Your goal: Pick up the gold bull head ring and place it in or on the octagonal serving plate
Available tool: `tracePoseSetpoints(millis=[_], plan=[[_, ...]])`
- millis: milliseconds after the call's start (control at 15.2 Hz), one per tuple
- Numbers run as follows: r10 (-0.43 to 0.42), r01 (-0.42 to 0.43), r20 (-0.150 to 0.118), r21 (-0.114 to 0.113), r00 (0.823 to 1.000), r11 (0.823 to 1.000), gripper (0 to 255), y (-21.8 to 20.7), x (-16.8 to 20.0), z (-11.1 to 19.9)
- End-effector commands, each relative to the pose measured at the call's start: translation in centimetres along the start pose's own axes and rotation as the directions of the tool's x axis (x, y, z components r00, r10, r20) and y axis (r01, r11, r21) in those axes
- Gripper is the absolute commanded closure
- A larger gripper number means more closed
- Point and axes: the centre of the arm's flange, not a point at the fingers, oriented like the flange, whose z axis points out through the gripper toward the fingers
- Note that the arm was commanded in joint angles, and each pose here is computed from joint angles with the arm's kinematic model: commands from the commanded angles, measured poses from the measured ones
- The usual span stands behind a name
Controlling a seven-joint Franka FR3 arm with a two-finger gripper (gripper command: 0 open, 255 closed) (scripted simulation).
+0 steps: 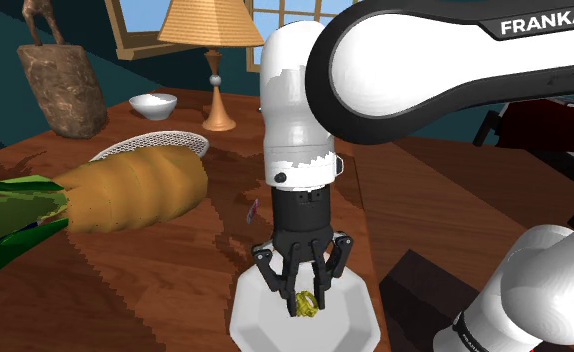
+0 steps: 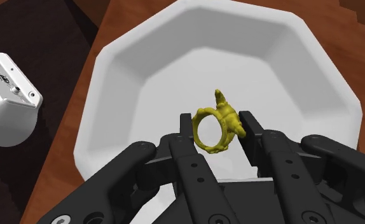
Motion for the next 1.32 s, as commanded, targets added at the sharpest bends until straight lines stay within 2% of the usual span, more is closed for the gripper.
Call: tracePoseSetpoints(millis=[0, 198, 264, 594, 858, 1254], plan=[[0.0, 0.0, 0.0, 0.0, 1.0, 1.0, 255, 0.0, 0.0, 0.0], [0.0, 0.0, 0.0, 0.0, 1.0, 1.0, 255, 0.0, 0.0, 0.0], [0.0, 0.0, 0.0, 0.0, 1.0, 1.0, 0, 0.0, 0.0, 0.0], [0.0, 0.0, 0.0, 0.0, 1.0, 1.0, 0, 0.0, 0.0, 0.0], [0.0, 0.0, 0.0, 0.0, 1.0, 1.0, 0, 0.0, 0.0, -5.0], [0.0, 0.0, 0.0, 0.0, 1.0, 1.0, 0, 0.0, 0.0, -5.0]])
